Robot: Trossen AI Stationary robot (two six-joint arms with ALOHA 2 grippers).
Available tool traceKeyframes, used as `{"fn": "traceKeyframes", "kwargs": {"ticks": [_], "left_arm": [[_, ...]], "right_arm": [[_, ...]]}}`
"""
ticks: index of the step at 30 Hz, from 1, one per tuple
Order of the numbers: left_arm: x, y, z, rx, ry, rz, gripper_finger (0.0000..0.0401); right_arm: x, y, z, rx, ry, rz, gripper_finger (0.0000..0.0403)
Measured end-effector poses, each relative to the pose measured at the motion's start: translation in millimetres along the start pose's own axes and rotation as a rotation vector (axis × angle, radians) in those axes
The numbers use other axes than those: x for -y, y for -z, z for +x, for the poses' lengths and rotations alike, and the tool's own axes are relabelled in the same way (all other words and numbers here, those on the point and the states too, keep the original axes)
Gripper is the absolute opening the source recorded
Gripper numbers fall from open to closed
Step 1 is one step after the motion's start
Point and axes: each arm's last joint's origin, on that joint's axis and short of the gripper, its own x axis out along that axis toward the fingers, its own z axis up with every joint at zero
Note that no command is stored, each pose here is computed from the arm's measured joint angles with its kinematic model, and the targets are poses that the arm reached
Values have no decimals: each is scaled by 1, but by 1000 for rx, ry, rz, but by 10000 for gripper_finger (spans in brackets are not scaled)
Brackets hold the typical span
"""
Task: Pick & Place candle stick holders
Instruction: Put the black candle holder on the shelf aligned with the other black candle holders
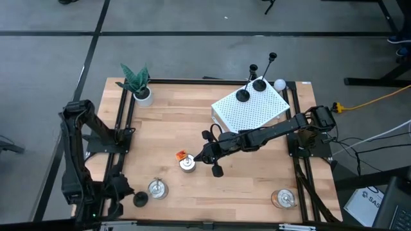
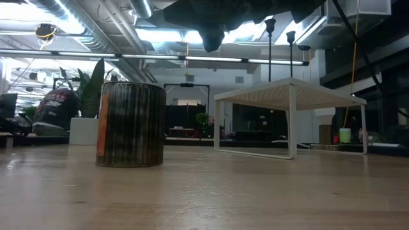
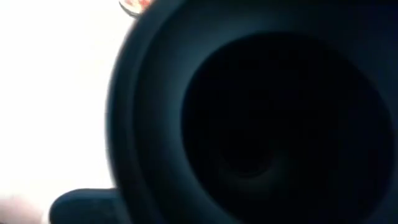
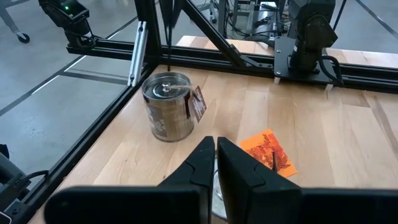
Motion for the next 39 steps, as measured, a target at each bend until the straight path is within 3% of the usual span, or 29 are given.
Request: {"fn": "traceKeyframes", "kwargs": {"ticks": [9,20,23,33,39], "left_arm": [[-19,-54,-42,76,-6,-65,12],[-47,-121,-60,154,-36,-78,12],[-56,-136,-56,183,-82,-85,12],[-68,-176,-30,239,-219,-115,12],[-69,-205,-2,269,-286,-82,13]], "right_arm": [[0,0,0,2,0,0,23],[8,-4,-1,39,17,-16,30],[12,-6,-1,63,28,-53,56],[29,-17,-4,165,75,-104,200],[39,-24,-8,243,107,-106,228]]}}
